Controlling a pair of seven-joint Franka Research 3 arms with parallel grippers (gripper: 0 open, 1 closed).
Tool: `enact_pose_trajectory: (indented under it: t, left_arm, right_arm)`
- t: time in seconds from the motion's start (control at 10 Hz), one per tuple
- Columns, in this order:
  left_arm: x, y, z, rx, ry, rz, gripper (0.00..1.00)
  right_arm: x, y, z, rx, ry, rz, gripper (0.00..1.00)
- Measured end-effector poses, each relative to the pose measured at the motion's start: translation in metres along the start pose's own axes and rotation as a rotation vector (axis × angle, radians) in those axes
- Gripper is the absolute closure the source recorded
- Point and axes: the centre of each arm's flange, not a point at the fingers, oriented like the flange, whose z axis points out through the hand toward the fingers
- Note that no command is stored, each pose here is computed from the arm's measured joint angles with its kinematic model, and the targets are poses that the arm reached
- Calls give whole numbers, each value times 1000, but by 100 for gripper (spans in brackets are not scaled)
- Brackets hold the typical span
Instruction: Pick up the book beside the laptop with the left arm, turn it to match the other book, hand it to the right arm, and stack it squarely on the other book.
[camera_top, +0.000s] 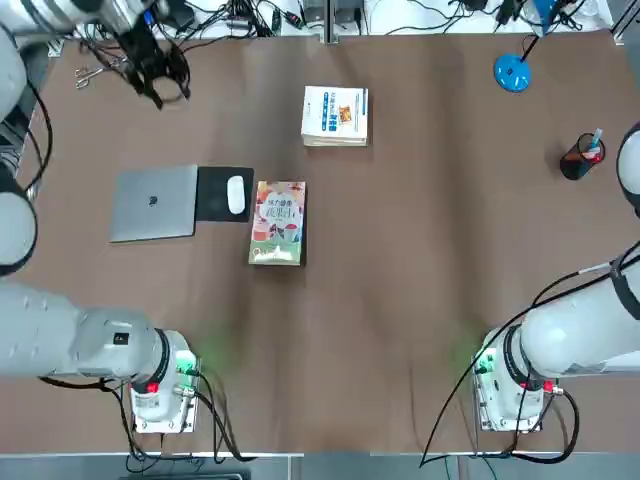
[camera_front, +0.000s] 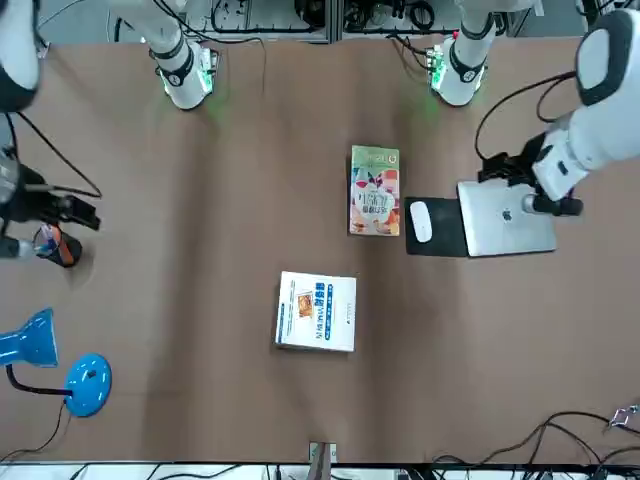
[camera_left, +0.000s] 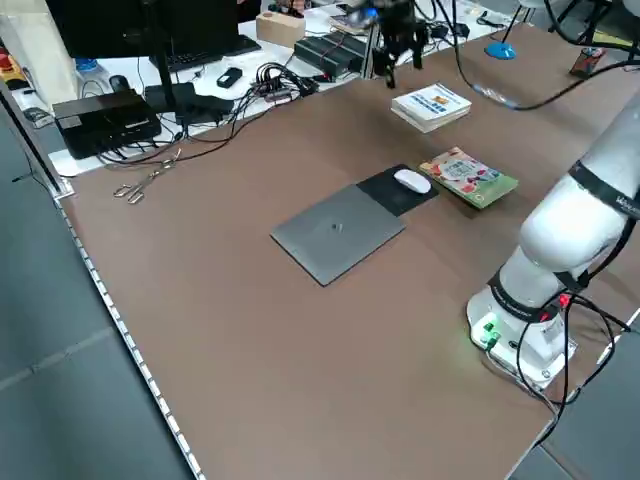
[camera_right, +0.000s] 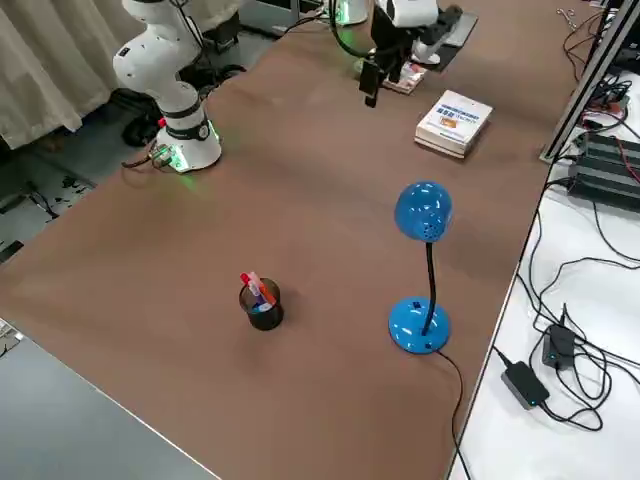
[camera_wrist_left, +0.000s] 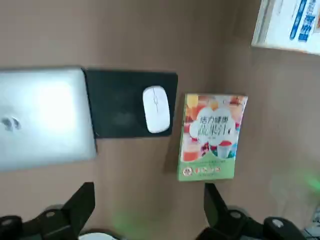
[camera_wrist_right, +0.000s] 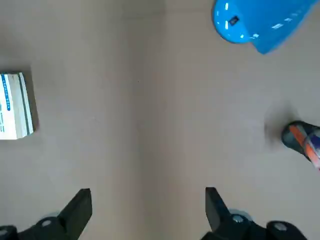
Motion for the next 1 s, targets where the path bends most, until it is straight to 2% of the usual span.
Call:
enact_pose_trajectory:
  t: [0.2,0.3,0.6,0.8,1.0]
  left_arm:
    - [-39,-10,55,-113,-13,-61,4]
    - [-52,-13,79,-135,-20,-76,4]
    - [-71,-28,153,-152,-27,-14,5]
    - [-69,-37,191,-175,-11,-13,7]
    - [-65,-12,243,-199,-7,9,8]
  right_arm:
    - [11,-11,49,2,28,-15,0]
    - [14,-15,75,3,46,-20,0]
    - [12,-18,137,6,100,-24,0]
    - [7,-23,164,9,137,-33,0]
    - [3,-32,178,9,140,-48,0]
